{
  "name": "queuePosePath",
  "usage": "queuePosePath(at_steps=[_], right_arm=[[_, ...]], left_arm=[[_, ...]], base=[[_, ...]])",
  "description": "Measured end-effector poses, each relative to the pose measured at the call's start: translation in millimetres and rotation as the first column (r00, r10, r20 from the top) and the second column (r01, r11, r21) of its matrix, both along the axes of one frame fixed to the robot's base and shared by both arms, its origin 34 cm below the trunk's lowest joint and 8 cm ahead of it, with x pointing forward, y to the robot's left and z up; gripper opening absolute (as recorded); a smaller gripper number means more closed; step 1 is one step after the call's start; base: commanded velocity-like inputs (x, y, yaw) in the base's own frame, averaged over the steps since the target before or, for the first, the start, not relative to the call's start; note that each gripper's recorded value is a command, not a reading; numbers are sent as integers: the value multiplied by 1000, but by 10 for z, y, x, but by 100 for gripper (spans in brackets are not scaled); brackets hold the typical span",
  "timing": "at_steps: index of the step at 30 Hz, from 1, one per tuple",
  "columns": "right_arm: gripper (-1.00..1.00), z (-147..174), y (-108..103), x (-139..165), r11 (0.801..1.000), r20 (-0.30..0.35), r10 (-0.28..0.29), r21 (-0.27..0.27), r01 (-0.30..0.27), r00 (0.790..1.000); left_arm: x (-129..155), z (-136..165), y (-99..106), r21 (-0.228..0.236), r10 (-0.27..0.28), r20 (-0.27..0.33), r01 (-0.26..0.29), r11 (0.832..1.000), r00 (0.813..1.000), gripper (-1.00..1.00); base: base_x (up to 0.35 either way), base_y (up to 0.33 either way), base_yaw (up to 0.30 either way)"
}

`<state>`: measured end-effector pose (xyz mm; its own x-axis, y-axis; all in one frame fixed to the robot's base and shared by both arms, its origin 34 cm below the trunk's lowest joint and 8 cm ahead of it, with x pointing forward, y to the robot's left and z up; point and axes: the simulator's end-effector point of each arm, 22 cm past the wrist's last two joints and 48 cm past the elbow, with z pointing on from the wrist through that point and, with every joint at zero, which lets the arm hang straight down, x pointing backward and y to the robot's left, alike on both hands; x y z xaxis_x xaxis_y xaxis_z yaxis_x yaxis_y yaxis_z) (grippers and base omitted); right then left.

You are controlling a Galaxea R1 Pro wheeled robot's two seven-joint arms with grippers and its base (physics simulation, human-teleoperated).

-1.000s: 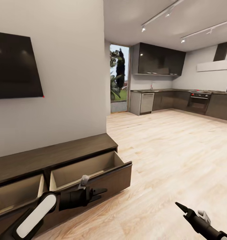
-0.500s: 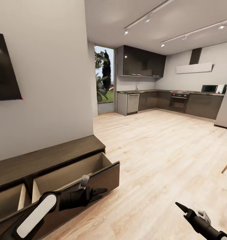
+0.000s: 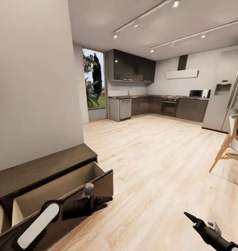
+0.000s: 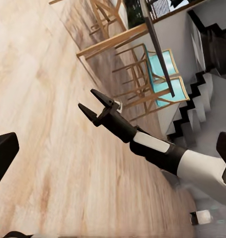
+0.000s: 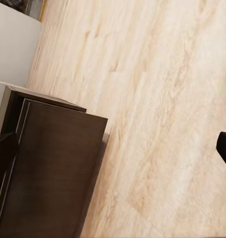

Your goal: Place each of the two pumpkins and all three candles from the living room inside a cabinet in the living room (use any cabinet), then make sure every cabinet is closed, and position the cauldron so it is next to a table in the living room.

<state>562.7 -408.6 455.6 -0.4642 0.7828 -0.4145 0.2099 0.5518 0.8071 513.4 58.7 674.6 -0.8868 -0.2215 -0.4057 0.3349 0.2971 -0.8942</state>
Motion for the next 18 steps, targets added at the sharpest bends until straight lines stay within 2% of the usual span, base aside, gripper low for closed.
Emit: queuePosePath(at_steps=[9,18], right_arm=[[100,20,-4,7,1000,3,-1,-1,1,1000],[100,52,-4,15,1000,10,-1,-2,1,1000]], left_arm=[[-4,23,0,0,0,6,0,1000,1000,100],[-11,52,0,0,0,13,0,1000,1000,100]], base=[[-274,-6,-272],[-45,-6,-272]])
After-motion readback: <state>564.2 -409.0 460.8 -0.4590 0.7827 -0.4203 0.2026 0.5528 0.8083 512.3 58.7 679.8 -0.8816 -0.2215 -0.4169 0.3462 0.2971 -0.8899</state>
